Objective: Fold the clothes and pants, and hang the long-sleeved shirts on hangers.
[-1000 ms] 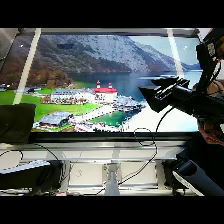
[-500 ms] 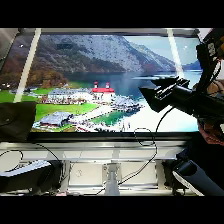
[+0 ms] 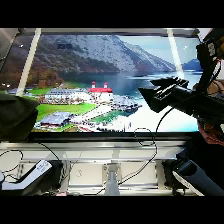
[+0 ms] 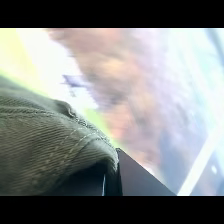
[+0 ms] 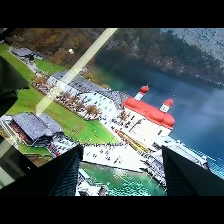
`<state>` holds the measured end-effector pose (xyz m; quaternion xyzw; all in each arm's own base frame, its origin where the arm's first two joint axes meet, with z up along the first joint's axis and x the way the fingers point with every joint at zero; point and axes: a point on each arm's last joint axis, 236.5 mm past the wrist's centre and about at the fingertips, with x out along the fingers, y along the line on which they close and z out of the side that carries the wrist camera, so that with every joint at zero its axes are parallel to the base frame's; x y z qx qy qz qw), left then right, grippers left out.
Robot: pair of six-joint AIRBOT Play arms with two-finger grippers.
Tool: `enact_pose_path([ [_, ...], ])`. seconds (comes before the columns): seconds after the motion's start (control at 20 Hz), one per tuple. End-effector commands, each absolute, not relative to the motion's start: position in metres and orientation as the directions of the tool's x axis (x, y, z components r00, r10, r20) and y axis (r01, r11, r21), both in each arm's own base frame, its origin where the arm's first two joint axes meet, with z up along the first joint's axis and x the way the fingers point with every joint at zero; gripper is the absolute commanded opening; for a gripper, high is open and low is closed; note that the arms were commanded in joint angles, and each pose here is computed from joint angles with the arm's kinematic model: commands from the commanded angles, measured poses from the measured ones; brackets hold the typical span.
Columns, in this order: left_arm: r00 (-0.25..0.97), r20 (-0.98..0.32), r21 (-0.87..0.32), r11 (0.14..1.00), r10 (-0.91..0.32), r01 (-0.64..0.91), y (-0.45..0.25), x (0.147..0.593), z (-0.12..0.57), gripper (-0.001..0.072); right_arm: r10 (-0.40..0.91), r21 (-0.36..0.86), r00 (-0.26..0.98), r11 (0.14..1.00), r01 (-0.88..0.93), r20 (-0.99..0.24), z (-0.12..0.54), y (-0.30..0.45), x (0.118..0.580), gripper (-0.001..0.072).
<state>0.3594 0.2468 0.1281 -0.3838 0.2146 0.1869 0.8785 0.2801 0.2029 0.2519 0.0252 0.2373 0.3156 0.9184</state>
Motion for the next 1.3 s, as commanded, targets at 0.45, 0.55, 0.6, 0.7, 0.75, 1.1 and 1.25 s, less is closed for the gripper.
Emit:
enact_pose_path([
  [0.45,0.828,-0.403,-0.554,0.824,-0.39,0.118,-0.033,0.451,0.199,0.0039,0.594,0.198,0.686,0.798,-0.569,-0.42,0.252,0.203,0.28,0.055],
  [0.55,0.767,-0.426,-0.573,0.799,-0.48,0.182,-0.083,0.452,0.184,0.0039,0.594,0.198,0.686,0.798,-0.569,-0.42,0.252,0.203,0.28,0.0549],
  [0.6,0.737,-0.434,-0.588,0.783,-0.517,0.203,-0.107,0.452,0.176,0.004,0.594,0.198,0.686,0.798,-0.569,-0.42,0.252,0.203,0.28,0.0549],
  [0.7,0.687,-0.443,-0.604,0.758,-0.576,0.247,-0.155,0.451,0.163,0.004,0.594,0.198,0.686,0.798,-0.569,-0.42,0.252,0.203,0.28,0.0549],
  [0.75,0.66,-0.446,-0.61,0.745,-0.604,0.269,-0.181,0.449,0.155,0.004,0.594,0.198,0.686,0.798,-0.569,-0.42,0.252,0.203,0.28,0.0549],
  [1.1,0.463,-0.5,-0.644,0.671,-0.732,0.366,-0.335,0.41,0.079,0.0041,0.58,0.179,0.695,0.806,-0.564,-0.425,0.251,0.2,0.282,0.0549],
  [1.25,0.408,-0.498,-0.699,0.633,-0.765,0.334,-0.374,0.392,0.057,0.0041,0.556,0.144,0.71,0.82,-0.554,-0.432,0.249,0.194,0.285,0.0549],
])
